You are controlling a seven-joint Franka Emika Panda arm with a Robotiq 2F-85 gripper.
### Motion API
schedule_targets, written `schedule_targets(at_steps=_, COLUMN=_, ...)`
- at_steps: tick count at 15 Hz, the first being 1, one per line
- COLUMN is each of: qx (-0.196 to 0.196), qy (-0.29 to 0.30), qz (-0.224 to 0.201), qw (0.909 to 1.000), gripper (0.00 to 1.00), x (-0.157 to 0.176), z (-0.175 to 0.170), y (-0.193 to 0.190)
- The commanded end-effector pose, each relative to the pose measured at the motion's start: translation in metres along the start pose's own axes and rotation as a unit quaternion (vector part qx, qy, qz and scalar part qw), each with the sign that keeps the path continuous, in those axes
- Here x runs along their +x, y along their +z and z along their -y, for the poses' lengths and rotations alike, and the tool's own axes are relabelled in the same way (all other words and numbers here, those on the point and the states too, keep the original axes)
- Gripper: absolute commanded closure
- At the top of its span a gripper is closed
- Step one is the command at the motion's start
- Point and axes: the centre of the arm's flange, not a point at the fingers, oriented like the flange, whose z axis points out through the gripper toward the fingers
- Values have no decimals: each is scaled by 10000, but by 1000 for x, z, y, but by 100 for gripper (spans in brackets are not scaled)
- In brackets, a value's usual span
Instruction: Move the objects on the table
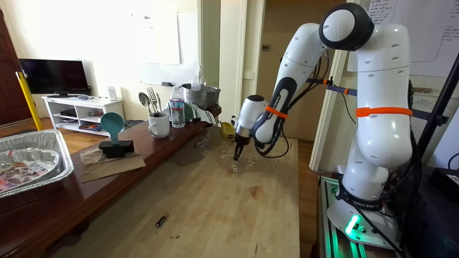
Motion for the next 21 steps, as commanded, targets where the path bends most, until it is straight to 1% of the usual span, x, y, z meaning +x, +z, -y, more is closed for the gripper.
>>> schedule_targets(at_steps=1, qx=81, qy=-200, qz=103, qw=9997, gripper=100, x=-6, z=10, y=-3)
schedule_targets(at_steps=4, qx=78, qy=-297, qz=136, qw=9994, gripper=100, x=-5, z=13, y=1)
schedule_targets(at_steps=8, qx=22, qy=-320, qz=73, qw=9995, gripper=100, x=-4, z=13, y=-4)
schedule_targets(at_steps=15, qx=-134, qy=-468, qz=-153, qw=9987, gripper=100, x=-3, z=16, y=-25)
schedule_targets(at_steps=18, qx=-111, qy=-516, qz=-39, qw=9986, gripper=100, x=-1, z=14, y=-25)
schedule_targets(at_steps=21, qx=-26, qy=-514, qz=-20, qw=9987, gripper=100, x=-1, z=15, y=-18)
